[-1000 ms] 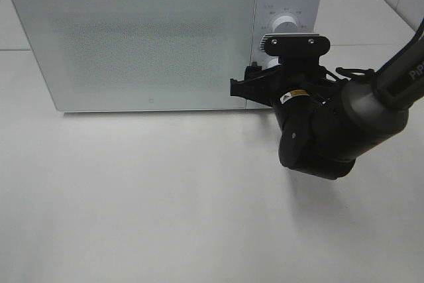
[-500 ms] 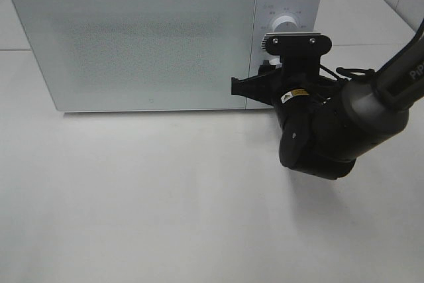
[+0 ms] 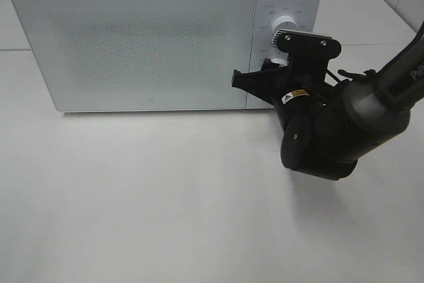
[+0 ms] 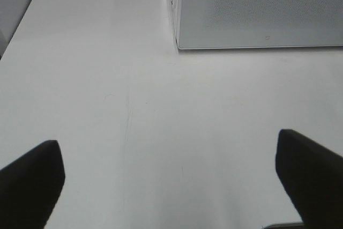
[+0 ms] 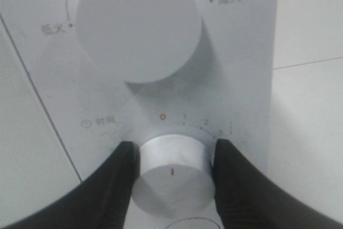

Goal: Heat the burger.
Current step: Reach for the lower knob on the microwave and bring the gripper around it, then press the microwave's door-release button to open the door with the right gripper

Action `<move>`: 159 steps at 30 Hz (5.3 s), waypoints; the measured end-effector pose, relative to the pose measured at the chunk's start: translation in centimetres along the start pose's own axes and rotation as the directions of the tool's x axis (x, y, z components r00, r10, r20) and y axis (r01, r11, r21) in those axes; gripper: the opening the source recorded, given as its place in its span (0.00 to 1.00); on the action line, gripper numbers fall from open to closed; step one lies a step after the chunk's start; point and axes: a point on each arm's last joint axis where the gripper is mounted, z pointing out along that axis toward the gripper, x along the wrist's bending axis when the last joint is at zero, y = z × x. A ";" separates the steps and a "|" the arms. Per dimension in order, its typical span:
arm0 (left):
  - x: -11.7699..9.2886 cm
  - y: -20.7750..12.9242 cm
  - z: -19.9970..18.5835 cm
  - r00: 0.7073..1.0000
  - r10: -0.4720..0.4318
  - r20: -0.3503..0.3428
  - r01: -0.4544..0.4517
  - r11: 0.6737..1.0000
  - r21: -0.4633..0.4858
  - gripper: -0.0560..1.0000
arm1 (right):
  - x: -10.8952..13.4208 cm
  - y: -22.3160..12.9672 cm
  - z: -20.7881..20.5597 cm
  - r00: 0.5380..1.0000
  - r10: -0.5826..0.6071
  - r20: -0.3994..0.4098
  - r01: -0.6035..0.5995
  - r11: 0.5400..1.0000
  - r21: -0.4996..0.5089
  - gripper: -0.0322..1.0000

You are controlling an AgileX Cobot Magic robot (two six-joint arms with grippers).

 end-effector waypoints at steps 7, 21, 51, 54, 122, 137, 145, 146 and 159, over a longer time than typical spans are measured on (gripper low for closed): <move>0.0 0.0 0.0 1.000 0.000 0.000 0.000 1.000 0.000 0.99 | -0.1 -0.1 -0.1 0.954 0.298 -0.012 -0.298 0.954 0.007 0.44; 0.0 0.0 0.0 1.000 0.000 0.000 0.000 1.000 0.000 0.99 | -0.2 -0.3 -0.1 0.539 0.842 0.009 -0.842 0.538 0.032 0.45; 0.0 0.0 0.0 1.000 0.000 0.000 0.000 1.000 0.000 0.99 | -0.1 -0.4 -0.1 -0.070 0.997 0.037 -0.996 -0.072 0.054 0.45; 0.0 0.0 0.0 1.000 0.000 0.000 0.000 1.000 0.000 0.99 | -0.1 -0.4 -0.1 -0.061 0.998 0.035 -0.997 -0.063 0.054 0.45; 0.0 0.0 0.0 1.000 0.000 0.000 0.000 1.000 0.000 0.99 | -0.4 5.0 -8.4 0.920 0.389 -0.056 -0.314 0.813 0.491 0.73; 0.0 0.0 0.0 1.000 0.000 0.000 0.000 1.000 0.000 0.99 | -0.4 3.4 -11.3 0.927 -0.003 -0.375 0.280 0.672 0.685 0.73; 0.0 0.0 0.0 1.000 0.000 0.000 0.000 1.000 0.000 0.99 | -0.7 4.1 -13.2 0.869 -0.058 -0.491 0.432 0.574 0.696 0.73; 0.0 0.0 0.0 1.000 0.000 0.000 0.000 1.000 0.000 0.99 | -0.8 4.3 -13.5 0.864 -0.062 -0.499 0.441 0.570 0.693 0.73; 0.0 0.0 0.0 1.000 0.000 0.000 0.000 1.000 0.000 0.99 | -3.2 8.4 -17.5 0.829 -0.173 -0.532 0.541 0.492 0.683 0.73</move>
